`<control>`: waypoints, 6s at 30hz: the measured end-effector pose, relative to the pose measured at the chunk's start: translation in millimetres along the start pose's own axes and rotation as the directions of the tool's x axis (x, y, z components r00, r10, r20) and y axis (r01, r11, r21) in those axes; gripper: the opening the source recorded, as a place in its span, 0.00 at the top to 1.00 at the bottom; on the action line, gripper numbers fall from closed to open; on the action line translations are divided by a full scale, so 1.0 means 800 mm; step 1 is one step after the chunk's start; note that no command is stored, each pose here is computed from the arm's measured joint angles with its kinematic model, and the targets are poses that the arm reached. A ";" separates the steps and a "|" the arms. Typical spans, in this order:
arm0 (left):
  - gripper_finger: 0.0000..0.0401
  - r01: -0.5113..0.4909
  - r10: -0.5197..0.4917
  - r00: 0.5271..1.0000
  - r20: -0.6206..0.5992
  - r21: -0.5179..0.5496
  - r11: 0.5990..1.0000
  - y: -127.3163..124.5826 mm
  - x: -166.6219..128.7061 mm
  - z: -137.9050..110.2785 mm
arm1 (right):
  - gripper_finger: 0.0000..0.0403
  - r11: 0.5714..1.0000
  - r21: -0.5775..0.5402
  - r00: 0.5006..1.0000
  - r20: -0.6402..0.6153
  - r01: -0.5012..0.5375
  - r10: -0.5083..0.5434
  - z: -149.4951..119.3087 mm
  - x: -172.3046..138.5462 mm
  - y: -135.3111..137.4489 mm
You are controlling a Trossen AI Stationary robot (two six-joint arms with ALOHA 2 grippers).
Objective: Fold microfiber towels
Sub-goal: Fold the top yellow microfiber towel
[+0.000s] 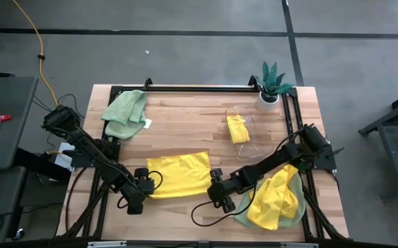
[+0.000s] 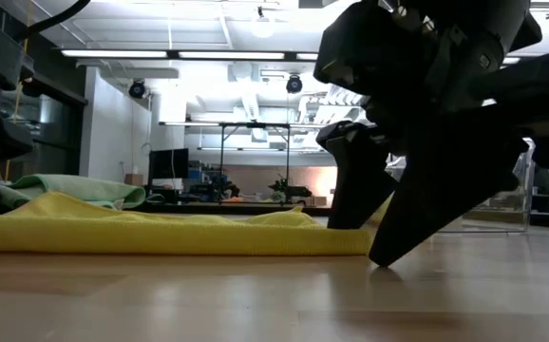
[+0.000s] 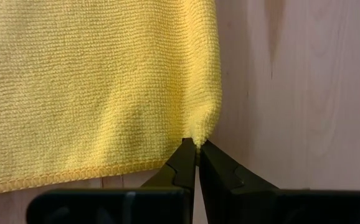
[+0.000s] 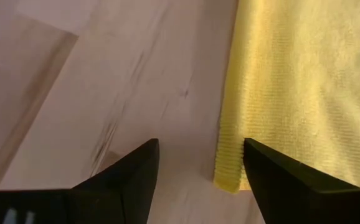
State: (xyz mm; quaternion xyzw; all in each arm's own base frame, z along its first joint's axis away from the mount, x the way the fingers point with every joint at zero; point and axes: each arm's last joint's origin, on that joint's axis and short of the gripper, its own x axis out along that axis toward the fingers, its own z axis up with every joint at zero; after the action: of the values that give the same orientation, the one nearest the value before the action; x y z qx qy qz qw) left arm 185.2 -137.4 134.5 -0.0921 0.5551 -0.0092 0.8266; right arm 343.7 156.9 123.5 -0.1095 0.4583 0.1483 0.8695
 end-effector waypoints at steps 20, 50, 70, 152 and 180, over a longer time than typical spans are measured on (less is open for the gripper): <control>0.99 -0.002 0.002 1.000 0.004 -0.008 1.000 0.000 0.000 0.000 | 0.96 0.994 0.104 0.999 -0.041 0.025 -0.020 -0.004 0.000 -0.001; 0.99 0.001 -0.001 1.000 0.007 -0.010 1.000 0.000 0.000 0.001 | 1.00 0.992 0.129 0.998 -0.065 0.011 -0.003 0.002 -0.004 -0.002; 1.00 0.005 -0.004 1.000 0.003 -0.012 1.000 0.000 0.000 0.000 | 1.00 0.988 0.156 0.998 -0.063 0.000 0.010 0.002 -0.004 -0.002; 1.00 0.133 -0.069 0.986 0.152 -0.468 0.874 0.009 -0.057 0.010 | 1.00 0.829 0.490 0.963 0.101 -0.267 0.250 0.028 -0.060 -0.064; 1.00 0.058 0.122 0.971 0.207 -0.693 0.718 0.020 -0.057 0.005 | 1.00 0.762 0.622 0.983 0.120 -0.182 0.136 0.030 -0.061 -0.080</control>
State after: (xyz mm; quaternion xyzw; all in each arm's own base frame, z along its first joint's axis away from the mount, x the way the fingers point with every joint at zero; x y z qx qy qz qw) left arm 169.8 -115.9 175.1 -0.3861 0.4163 0.2251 0.7918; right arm 358.8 97.4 180.6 0.2320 0.4594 0.0632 0.8551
